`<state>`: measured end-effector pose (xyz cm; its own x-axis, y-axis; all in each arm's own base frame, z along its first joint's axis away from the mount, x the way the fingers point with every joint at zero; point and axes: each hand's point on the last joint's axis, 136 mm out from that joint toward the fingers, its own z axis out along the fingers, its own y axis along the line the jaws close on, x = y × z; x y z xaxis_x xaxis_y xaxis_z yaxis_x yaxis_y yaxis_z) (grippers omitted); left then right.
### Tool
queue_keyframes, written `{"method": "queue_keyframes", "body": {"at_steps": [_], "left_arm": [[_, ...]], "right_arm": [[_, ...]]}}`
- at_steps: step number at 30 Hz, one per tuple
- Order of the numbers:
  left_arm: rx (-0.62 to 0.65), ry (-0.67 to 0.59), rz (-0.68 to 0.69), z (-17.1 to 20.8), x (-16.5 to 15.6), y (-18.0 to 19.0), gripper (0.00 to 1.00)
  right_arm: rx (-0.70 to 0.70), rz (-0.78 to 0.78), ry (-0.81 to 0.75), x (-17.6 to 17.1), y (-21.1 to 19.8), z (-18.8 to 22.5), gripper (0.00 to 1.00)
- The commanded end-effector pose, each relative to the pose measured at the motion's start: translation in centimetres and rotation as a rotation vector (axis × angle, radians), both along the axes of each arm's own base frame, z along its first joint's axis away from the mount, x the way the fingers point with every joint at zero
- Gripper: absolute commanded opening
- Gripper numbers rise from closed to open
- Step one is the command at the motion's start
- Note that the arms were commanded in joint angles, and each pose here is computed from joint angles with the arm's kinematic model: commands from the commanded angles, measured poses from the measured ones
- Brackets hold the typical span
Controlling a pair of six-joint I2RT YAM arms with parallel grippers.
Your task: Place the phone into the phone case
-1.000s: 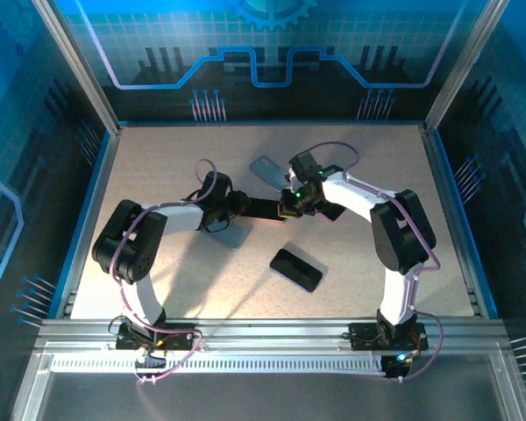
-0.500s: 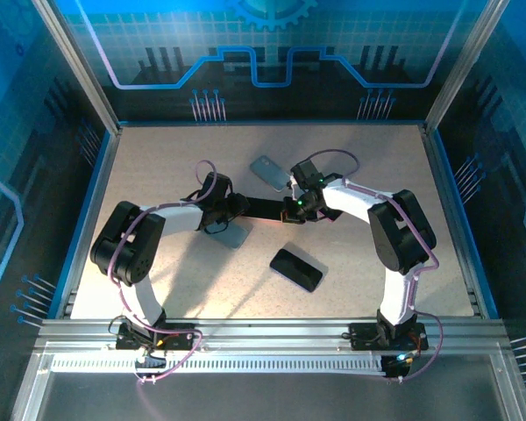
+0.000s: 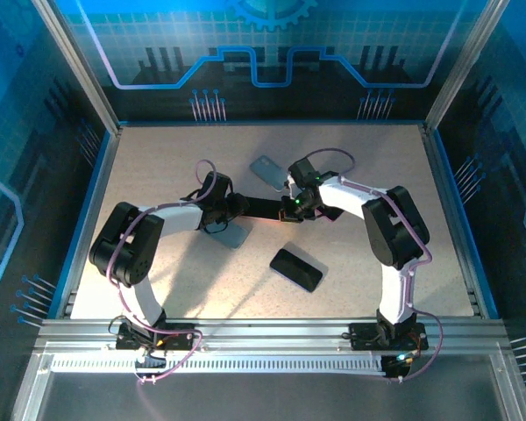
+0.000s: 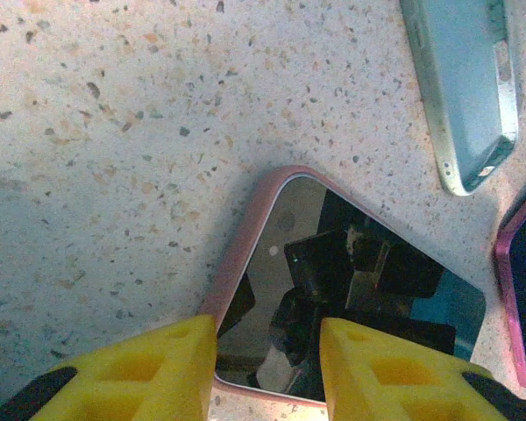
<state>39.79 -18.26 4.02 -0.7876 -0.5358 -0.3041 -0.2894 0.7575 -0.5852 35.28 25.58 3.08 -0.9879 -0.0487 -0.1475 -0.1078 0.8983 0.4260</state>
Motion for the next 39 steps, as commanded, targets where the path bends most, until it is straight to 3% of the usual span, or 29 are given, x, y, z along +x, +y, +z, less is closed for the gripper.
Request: {"method": "queue_keyframes", "body": {"at_steps": [1, 17, 39], "left_arm": [[0.032, -0.012, -0.025, 0.2, 0.6, -0.3, 0.36], [0.057, 0.057, -0.037, -3.1, -0.4, -0.3, 0.35], [0.065, 0.069, -0.023, -3.9, -1.1, 0.1, 0.34]], "right_arm": [[-0.103, 0.032, 0.066, -1.4, -1.0, -3.9, 0.00], [-0.234, 0.110, 0.212, -6.4, -1.8, -9.6, 0.00], [-0.238, 0.093, 0.327, -9.8, -2.4, -14.1, 0.00]]}}
